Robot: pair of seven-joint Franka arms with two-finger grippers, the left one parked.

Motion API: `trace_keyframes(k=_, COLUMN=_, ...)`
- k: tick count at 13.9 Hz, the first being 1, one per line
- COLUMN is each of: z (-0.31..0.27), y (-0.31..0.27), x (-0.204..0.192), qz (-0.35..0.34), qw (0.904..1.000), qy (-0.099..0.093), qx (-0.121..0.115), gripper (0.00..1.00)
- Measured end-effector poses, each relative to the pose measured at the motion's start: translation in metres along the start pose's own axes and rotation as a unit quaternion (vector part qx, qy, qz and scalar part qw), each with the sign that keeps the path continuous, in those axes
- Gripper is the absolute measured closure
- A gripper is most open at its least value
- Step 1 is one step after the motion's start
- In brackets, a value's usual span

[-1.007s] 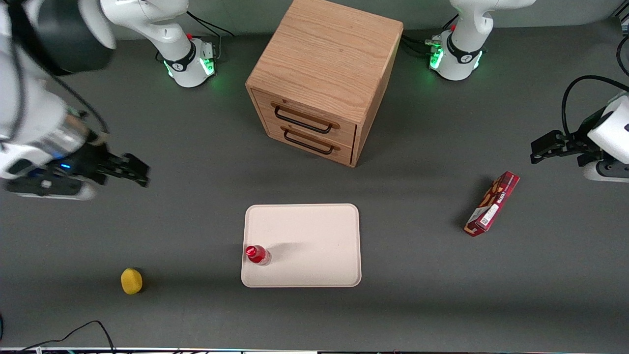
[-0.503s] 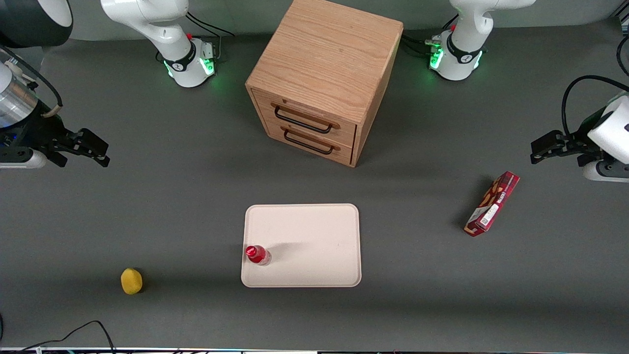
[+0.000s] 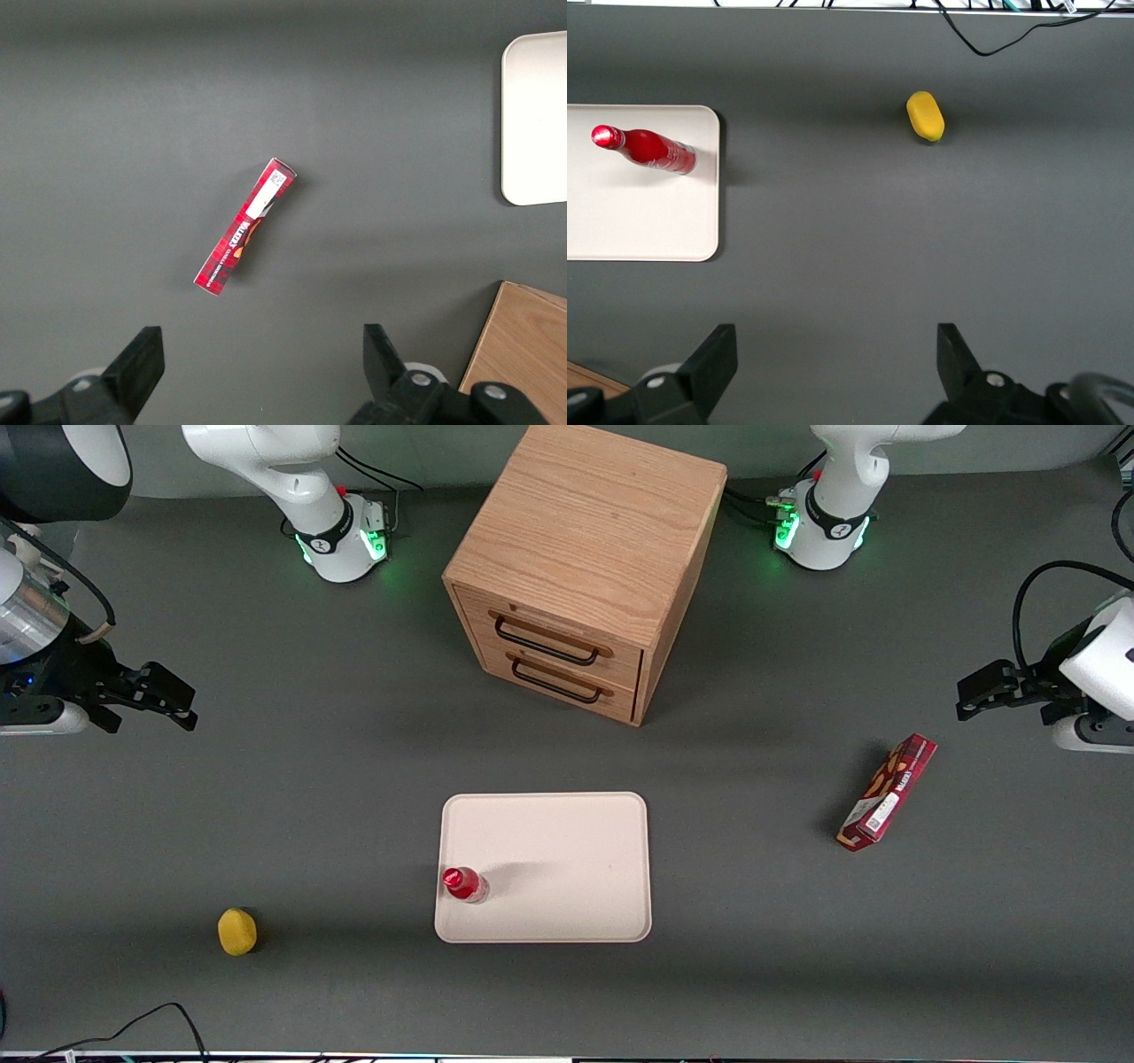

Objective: Place coke bottle on tray

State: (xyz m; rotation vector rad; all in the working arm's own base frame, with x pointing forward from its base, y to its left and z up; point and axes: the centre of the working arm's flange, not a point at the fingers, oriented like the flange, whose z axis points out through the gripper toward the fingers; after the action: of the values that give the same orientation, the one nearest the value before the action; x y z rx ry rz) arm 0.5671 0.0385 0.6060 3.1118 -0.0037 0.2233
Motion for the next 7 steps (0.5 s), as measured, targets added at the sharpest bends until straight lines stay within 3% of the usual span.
trace_keyframes(k=7, z=-0.0016, y=0.0011, x=0.0008, qz=-0.003, qw=1.0, qy=0.004, qx=0.0, gripper=0.0)
